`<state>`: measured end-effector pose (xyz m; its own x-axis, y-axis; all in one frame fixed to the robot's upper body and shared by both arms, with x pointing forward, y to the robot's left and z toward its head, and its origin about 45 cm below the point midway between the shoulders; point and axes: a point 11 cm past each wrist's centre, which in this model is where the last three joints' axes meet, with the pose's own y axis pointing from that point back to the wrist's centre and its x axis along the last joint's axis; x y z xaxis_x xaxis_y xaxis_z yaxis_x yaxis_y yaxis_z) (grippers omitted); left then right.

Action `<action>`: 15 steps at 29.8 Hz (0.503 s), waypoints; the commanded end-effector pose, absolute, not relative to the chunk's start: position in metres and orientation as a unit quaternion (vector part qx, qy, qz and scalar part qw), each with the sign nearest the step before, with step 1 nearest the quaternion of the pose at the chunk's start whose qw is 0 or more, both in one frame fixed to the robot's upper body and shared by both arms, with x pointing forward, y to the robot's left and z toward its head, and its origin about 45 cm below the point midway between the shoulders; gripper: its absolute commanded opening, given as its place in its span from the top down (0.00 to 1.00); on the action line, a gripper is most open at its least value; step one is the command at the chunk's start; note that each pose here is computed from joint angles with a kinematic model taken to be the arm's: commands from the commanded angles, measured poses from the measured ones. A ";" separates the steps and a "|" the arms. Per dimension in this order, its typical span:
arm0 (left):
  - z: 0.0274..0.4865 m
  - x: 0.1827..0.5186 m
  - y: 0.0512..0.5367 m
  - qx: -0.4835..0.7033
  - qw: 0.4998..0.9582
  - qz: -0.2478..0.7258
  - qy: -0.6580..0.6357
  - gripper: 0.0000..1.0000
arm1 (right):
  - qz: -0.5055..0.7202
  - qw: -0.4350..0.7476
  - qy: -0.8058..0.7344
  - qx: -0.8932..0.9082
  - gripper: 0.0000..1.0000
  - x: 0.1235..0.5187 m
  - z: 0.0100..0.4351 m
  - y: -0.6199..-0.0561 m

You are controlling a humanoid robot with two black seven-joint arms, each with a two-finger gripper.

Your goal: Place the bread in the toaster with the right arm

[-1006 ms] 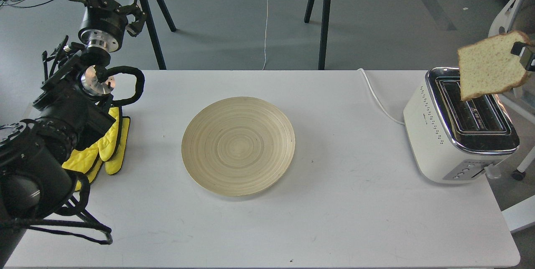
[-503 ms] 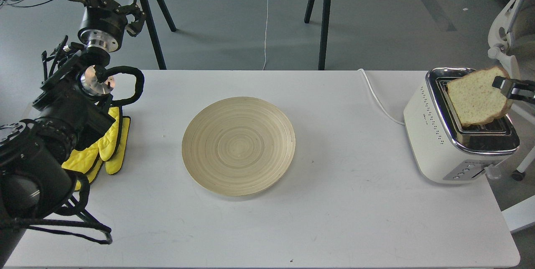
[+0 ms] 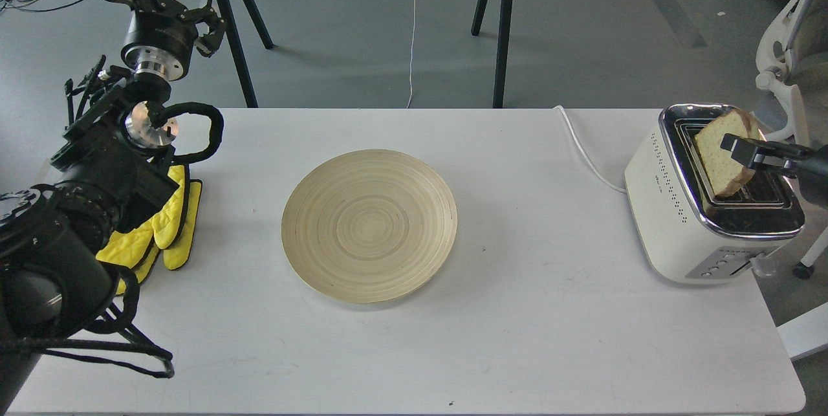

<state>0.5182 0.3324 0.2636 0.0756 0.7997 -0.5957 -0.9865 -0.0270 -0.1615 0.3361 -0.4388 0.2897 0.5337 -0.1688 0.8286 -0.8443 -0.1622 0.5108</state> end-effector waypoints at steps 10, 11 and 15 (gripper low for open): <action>0.263 0.518 0.332 -0.282 0.677 0.659 0.167 0.00 | 0.311 0.397 -0.499 0.705 0.00 0.409 0.343 -0.426; 0.263 0.518 0.332 -0.281 0.677 0.659 0.167 0.00 | 0.298 0.363 -0.516 0.716 0.00 0.415 0.345 -0.423; 0.263 0.518 0.332 -0.282 0.677 0.659 0.167 0.00 | 0.241 0.215 -0.571 0.755 0.00 0.445 0.343 -0.403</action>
